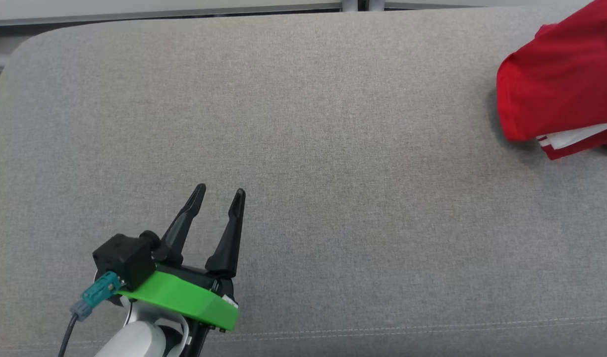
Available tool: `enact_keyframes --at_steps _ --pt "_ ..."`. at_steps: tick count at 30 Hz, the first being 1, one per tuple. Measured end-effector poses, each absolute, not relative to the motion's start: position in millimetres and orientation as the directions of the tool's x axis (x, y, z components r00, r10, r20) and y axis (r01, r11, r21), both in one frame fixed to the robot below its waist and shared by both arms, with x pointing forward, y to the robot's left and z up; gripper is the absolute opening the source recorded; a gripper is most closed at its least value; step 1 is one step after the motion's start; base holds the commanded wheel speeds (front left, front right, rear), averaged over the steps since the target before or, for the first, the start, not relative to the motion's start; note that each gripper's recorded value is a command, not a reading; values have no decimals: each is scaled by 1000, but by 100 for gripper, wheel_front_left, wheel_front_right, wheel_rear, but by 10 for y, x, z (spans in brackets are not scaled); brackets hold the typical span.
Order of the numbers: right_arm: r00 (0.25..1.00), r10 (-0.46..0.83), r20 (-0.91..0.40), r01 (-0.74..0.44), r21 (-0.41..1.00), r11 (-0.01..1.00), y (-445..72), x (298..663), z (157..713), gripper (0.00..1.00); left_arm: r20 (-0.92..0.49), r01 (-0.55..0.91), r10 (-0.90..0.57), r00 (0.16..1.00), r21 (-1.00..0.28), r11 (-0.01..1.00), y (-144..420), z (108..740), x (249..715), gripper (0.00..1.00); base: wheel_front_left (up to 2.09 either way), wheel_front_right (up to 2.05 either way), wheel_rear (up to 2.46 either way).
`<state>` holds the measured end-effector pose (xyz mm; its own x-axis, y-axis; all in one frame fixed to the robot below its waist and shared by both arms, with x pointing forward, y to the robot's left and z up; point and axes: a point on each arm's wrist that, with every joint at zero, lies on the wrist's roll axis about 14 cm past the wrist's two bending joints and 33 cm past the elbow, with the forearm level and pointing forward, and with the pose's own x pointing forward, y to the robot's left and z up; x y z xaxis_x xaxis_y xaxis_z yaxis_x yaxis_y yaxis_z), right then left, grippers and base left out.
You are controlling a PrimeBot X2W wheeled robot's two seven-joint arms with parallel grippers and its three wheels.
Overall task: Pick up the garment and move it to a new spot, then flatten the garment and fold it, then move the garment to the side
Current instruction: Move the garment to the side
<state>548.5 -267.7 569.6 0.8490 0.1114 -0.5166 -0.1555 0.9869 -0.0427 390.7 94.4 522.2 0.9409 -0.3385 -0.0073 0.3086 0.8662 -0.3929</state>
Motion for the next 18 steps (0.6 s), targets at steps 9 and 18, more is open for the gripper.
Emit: enact_keyframes --at_steps 9,18 --pt "850 43 -524 -98 -78 992 -2921 5646 5575 0 -47 322 -365 930 -379 868 916 5109 4036 100 0 0 0" --pt "841 -73 -536 6 -125 992 -3353 5743 5318 0 -99 309 -365 926 -357 882 975 4957 4116 100 0 0 0"
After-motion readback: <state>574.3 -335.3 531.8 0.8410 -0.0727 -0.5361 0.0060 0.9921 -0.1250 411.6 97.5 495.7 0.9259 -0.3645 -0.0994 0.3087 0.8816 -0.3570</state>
